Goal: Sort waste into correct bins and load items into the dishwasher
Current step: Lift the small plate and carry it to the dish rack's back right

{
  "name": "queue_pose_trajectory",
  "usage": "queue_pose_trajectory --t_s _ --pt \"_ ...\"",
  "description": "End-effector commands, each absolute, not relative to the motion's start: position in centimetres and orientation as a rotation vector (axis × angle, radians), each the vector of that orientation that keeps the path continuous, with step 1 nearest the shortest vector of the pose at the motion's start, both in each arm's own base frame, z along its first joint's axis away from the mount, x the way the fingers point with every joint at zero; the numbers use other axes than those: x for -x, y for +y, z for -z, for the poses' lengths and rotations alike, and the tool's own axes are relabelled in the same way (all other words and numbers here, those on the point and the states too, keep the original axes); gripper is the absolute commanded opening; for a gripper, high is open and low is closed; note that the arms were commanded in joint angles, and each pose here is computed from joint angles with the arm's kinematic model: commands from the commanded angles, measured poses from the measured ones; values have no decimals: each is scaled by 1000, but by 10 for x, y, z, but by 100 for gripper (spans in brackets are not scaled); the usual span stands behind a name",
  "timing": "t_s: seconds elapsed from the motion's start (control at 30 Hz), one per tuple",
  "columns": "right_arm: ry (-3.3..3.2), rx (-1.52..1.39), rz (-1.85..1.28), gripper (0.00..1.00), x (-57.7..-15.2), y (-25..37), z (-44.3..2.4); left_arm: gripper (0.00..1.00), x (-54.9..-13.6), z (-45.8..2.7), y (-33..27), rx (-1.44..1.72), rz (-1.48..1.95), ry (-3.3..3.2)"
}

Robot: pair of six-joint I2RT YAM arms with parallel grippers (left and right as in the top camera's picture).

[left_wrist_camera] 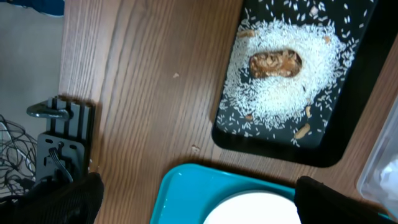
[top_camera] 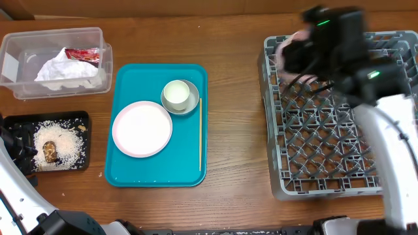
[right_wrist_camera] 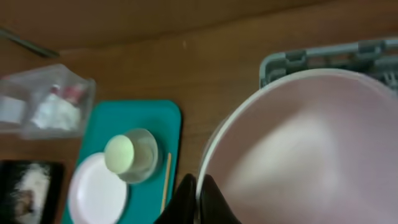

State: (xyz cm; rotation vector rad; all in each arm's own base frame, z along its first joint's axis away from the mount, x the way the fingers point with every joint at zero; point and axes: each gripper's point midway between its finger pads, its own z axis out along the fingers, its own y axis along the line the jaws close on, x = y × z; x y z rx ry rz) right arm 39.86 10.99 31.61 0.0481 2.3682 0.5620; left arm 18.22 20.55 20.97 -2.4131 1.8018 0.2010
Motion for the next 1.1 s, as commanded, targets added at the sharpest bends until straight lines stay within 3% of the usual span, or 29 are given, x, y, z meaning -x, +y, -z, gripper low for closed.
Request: queue_pose_trajectory --t_s 0.0,0.17,0.43,0.8,1.07 --pt "2230 189 -1141 4 -403 113 -325 100 -181 -208 206 2435 -207 1781" --pt "2135 154 -1453 4 -438 89 -293 100 -181 -208 206 2435 -207 1781" --pt "2224 -18 -1537 4 -467 70 -225 100 -181 -208 206 2435 -207 1782" --pt "1988 -158 -1680 4 -450 -19 -265 100 -181 -208 206 2435 -207 1782" --pt "1969 -481 -1533 4 -429 -113 -248 100 -181 -208 206 2435 -207 1782"
